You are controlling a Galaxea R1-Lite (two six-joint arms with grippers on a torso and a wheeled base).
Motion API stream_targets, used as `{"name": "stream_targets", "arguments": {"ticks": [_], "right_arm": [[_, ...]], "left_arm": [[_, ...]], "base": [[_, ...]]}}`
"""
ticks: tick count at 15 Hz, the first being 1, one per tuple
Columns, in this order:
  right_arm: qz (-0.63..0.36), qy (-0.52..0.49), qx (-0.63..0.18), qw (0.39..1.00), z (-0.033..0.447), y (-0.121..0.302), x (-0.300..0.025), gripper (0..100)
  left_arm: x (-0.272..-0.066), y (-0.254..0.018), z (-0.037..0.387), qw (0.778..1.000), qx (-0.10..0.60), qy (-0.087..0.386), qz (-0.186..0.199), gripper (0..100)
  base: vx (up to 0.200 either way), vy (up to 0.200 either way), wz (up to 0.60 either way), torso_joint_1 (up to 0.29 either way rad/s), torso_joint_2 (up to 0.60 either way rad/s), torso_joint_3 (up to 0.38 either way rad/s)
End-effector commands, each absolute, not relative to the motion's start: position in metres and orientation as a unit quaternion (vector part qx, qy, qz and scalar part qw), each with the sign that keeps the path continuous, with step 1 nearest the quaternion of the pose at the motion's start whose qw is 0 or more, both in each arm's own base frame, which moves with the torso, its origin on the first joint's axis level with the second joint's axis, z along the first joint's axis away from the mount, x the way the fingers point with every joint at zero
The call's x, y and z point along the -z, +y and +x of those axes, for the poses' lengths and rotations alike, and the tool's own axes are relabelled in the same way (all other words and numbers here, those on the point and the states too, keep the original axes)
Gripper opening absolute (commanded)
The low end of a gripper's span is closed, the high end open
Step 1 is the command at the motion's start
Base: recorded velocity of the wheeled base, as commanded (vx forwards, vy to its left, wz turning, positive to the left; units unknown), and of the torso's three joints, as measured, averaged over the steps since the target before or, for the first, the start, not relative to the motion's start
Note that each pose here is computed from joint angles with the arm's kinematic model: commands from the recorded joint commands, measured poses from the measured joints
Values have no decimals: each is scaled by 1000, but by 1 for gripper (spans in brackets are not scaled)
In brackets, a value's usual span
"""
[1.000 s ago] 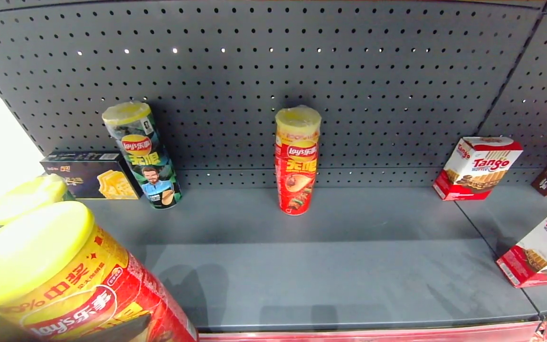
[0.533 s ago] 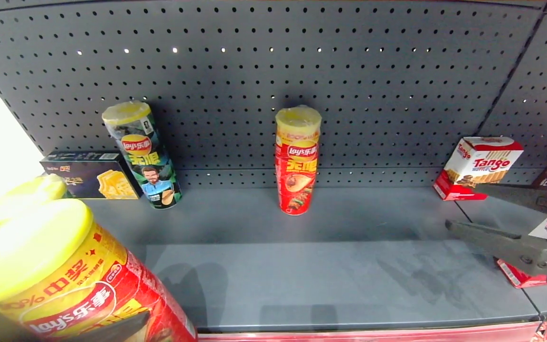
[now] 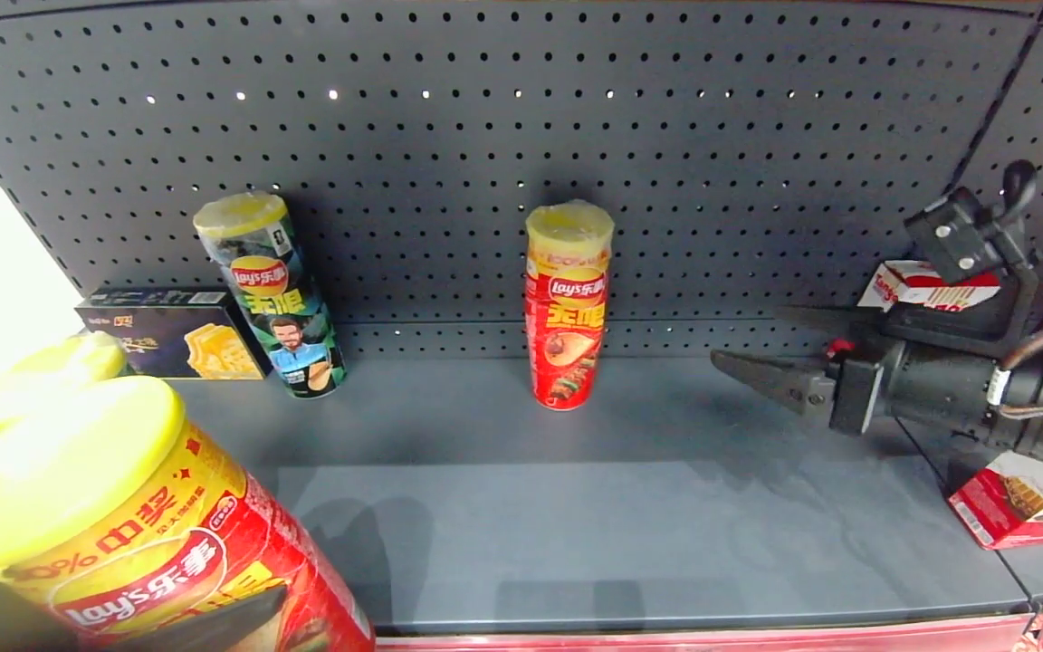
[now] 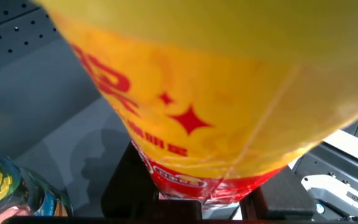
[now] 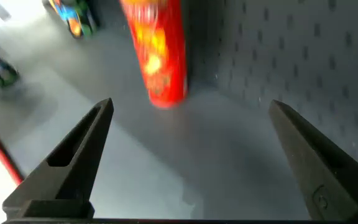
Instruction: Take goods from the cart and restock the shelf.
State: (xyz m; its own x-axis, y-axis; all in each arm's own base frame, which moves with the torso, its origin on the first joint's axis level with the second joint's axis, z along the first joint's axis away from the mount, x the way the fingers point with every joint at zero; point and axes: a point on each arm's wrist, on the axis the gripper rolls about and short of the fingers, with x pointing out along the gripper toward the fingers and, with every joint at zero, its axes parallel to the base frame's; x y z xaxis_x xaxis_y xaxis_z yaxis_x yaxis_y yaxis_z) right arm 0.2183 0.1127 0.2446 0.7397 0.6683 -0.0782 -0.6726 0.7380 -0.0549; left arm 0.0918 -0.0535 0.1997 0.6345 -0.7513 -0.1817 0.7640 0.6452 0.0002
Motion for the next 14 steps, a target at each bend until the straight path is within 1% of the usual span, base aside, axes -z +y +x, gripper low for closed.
{"name": "stream_targets", "arguments": {"ticks": [1,3,6,7,8,9,14], "right_arm": [[-40,25,-371,927,251,124,-247,100],[-52,-3,-390,919,277,136,-258,100],[-76,-17,-452,888,291,144,-256,100],[-75,-21,-498,864,291,146,-254,100],[-74,-23,-523,849,292,148,-251,100],[-77,-26,-536,840,295,149,-250,100],[-78,-38,-547,833,315,159,-253,100]], "left_arm": [[-199,-54,92,903,420,86,39,0],[-199,-54,92,903,419,86,38,0],[-199,-54,92,903,419,84,37,0],[-199,-53,92,903,419,84,37,0],[-199,-53,92,903,419,85,37,0],[-199,-54,92,903,419,85,37,0],[-198,-54,91,901,423,87,37,0]], "base": [[0,0,0,0,0,0],[0,0,0,0,0,0],[0,0,0,0,0,0],[0,0,0,0,0,0],[0,0,0,0,0,0],[0,0,0,0,0,0],[0,0,0,0,0,0]]}}
